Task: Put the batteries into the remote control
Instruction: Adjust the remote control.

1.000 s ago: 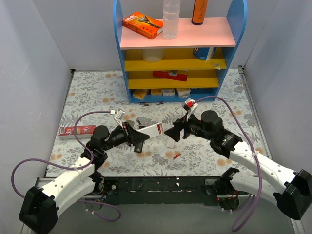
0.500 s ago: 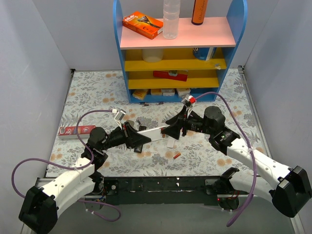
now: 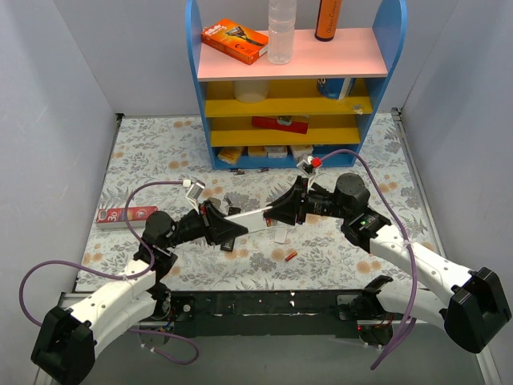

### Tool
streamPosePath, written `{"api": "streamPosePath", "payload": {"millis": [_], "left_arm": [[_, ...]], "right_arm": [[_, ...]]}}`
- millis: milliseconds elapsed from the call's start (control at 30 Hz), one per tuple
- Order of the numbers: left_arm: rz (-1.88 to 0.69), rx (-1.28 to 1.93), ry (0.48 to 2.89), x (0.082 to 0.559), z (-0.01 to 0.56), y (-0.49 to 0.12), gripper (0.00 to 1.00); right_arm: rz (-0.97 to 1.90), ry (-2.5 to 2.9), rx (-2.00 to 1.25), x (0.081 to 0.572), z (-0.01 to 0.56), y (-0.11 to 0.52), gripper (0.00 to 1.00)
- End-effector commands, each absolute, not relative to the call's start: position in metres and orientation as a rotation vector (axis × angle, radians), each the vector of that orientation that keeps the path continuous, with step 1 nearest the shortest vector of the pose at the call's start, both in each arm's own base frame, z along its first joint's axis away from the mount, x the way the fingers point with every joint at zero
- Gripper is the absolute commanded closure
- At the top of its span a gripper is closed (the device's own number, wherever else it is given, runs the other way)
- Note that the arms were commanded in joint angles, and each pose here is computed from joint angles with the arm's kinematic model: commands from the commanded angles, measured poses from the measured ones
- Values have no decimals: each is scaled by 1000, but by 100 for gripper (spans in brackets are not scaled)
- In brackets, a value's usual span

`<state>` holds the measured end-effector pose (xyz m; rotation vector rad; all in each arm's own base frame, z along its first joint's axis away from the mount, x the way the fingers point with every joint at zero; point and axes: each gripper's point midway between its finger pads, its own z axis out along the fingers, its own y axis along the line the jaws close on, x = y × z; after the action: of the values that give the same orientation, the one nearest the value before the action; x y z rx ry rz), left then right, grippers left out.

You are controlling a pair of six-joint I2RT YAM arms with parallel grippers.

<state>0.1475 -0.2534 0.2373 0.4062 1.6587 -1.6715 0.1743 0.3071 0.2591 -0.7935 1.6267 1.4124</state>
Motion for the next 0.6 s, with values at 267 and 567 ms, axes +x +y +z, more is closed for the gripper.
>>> {"api": "streamPosePath", "payload": {"millis": [267,567], "left_arm": [[-1716,495,1508,130,260,-249,100],[-1727,489,1447,123,266,-245,100]], "right_arm": [[1471,1738,-741,176,235,308,83],[1387,1750,-722,179,224,296,72]]}}
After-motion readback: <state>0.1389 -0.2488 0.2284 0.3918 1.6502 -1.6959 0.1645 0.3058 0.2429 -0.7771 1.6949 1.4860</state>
